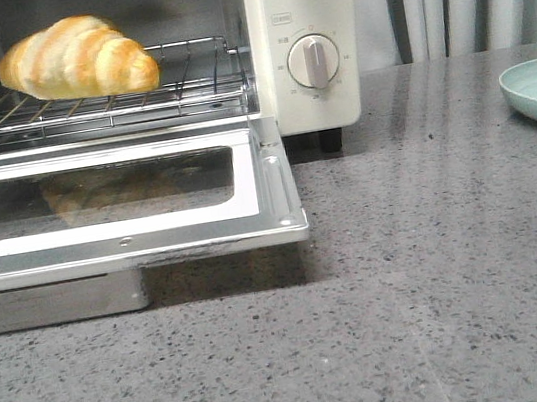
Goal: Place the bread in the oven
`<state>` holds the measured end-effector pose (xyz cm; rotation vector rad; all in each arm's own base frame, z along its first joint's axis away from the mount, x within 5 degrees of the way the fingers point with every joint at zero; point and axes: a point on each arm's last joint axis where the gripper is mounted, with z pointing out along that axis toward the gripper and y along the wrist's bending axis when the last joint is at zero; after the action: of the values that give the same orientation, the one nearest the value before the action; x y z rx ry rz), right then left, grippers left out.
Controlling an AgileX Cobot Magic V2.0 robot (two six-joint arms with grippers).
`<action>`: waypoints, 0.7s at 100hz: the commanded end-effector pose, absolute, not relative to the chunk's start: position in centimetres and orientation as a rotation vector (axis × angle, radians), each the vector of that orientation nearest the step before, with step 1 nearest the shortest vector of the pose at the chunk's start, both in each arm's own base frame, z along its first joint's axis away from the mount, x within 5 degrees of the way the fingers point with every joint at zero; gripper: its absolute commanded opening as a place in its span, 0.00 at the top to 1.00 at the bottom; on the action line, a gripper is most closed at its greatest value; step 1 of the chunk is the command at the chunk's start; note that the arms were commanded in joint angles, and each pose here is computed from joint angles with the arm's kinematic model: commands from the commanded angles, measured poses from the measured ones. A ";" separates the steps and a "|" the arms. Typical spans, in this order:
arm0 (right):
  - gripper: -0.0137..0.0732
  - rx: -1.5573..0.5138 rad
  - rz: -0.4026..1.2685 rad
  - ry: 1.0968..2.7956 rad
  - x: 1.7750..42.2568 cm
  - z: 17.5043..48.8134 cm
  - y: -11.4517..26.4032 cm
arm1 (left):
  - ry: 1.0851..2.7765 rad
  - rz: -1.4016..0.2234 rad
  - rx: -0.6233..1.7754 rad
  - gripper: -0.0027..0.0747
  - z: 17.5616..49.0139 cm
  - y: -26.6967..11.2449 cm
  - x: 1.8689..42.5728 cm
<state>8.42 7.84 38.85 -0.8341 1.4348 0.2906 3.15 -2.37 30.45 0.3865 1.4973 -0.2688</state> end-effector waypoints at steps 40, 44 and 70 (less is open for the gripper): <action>0.92 -0.628 0.107 1.470 6.0 36.5 2.2 | 1.448 -0.320 0.287 0.99 31.2 -2.2 3.3; 0.92 -0.628 0.107 1.470 6.0 36.5 2.2 | 1.448 -0.320 0.287 0.99 31.2 -2.2 3.3; 0.92 -0.628 0.106 1.471 6.0 36.5 2.2 | 1.448 -0.320 0.287 0.99 31.2 -2.2 3.3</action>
<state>6.04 2.19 35.37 -0.6322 1.5462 0.1179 3.37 -2.50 29.88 0.3503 1.5171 -0.3102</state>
